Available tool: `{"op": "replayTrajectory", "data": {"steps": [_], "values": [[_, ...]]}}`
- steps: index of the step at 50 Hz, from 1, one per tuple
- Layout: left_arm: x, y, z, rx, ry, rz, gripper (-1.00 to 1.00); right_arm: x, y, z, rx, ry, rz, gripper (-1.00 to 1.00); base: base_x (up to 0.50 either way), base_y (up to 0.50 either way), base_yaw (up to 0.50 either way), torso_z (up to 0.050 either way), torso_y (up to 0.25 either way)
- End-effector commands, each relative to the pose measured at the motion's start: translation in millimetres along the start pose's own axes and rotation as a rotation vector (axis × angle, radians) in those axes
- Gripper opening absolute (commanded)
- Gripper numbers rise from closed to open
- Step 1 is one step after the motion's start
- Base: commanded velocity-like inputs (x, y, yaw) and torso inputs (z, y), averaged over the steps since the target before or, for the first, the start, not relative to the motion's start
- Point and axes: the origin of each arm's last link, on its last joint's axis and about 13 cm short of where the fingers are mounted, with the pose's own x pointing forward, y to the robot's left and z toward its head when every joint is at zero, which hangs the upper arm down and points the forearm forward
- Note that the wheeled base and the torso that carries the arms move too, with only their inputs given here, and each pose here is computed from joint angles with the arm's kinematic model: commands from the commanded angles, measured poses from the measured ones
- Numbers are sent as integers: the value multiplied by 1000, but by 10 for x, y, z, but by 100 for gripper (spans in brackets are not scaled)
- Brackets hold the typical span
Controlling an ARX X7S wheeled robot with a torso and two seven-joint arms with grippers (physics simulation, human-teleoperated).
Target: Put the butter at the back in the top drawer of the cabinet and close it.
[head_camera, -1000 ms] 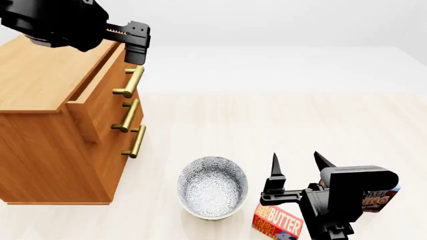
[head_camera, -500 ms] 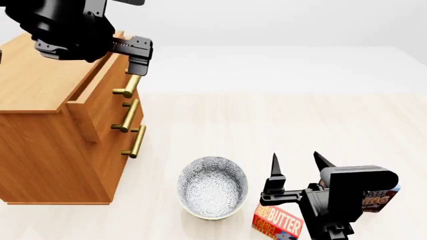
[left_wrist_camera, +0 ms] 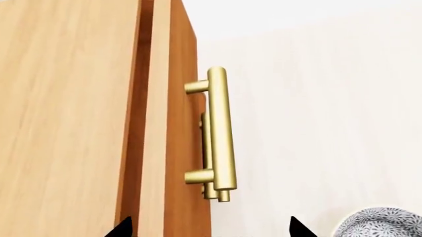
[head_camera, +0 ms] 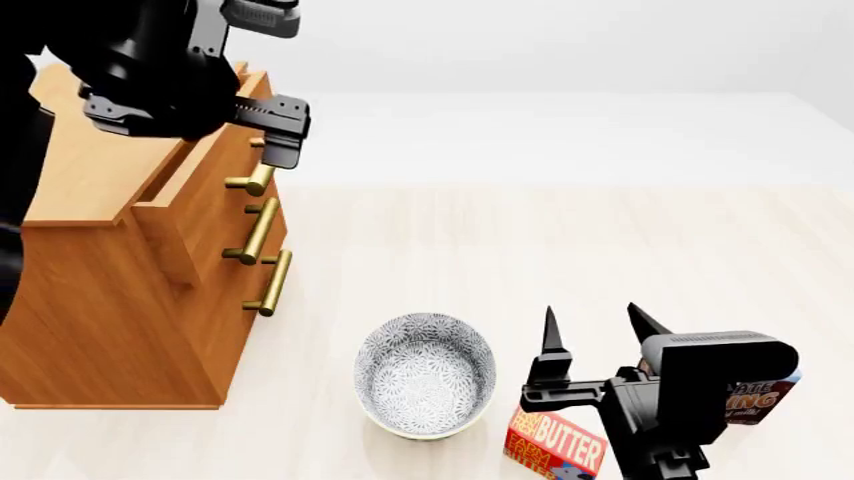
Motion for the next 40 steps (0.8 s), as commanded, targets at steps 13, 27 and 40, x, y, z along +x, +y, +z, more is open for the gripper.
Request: {"op": "replayTrajectory", "data": {"steps": [13, 27, 40], "values": [[108, -9, -13, 10, 38, 33, 100, 3, -5, 0, 0, 1, 0, 100, 0, 0, 0, 0, 0], [185, -14, -31, 12, 60, 43, 100, 1, -6, -1, 1, 0, 0, 100, 0, 0, 0, 0, 0], [264, -12, -55, 11, 82, 52, 100, -2, -5, 6, 0, -1, -1, 100, 0, 0, 0, 0, 0]]}}
